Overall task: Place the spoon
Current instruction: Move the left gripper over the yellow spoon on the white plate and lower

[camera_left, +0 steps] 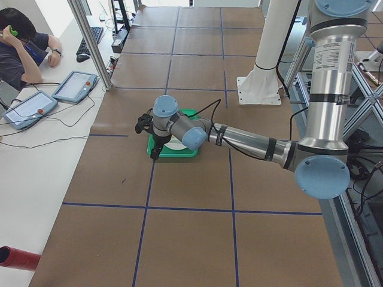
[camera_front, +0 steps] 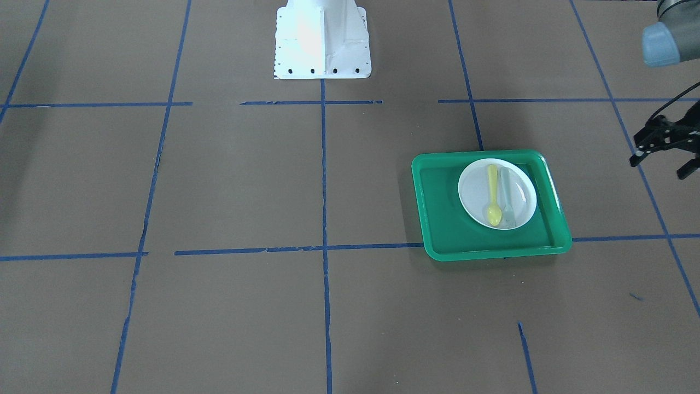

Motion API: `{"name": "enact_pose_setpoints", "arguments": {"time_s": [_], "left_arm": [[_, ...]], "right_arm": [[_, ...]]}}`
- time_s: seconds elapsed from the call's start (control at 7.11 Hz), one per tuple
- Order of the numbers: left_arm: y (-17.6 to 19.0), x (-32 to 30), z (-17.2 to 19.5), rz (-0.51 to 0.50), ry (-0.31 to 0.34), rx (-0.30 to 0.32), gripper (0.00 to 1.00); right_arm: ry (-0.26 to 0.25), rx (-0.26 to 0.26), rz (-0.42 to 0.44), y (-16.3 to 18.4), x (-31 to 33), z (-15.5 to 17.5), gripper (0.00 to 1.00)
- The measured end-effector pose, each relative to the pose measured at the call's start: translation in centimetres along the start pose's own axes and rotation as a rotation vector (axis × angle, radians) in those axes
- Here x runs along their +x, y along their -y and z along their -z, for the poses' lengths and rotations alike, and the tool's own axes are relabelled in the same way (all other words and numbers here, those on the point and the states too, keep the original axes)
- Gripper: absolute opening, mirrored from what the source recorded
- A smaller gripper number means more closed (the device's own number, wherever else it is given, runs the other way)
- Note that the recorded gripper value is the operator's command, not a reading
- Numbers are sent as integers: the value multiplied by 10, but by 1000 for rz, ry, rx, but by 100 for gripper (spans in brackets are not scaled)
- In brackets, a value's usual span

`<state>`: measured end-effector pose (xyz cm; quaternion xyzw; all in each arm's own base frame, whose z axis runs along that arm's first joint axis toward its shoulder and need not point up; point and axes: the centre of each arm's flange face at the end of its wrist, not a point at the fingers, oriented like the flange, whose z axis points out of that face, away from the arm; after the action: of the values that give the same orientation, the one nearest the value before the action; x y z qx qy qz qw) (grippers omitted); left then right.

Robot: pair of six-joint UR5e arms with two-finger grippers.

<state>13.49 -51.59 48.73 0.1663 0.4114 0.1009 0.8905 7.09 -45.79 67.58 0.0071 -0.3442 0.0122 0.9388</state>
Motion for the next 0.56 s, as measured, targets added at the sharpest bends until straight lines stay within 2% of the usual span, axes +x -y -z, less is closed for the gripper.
{"name": "enact_pose_setpoints", "arguments": {"time_s": [0.28, 0.42, 0.56], "left_arm": [[19, 87, -51, 17, 1, 12, 100], [18, 122, -75, 31, 0, 4, 96], [15, 147, -95, 50, 2, -9, 64]], "right_arm": [[0, 0, 0, 0, 0, 0, 100], [0, 0, 0, 0, 0, 0, 100], [0, 0, 0, 0, 0, 0, 100]]}}
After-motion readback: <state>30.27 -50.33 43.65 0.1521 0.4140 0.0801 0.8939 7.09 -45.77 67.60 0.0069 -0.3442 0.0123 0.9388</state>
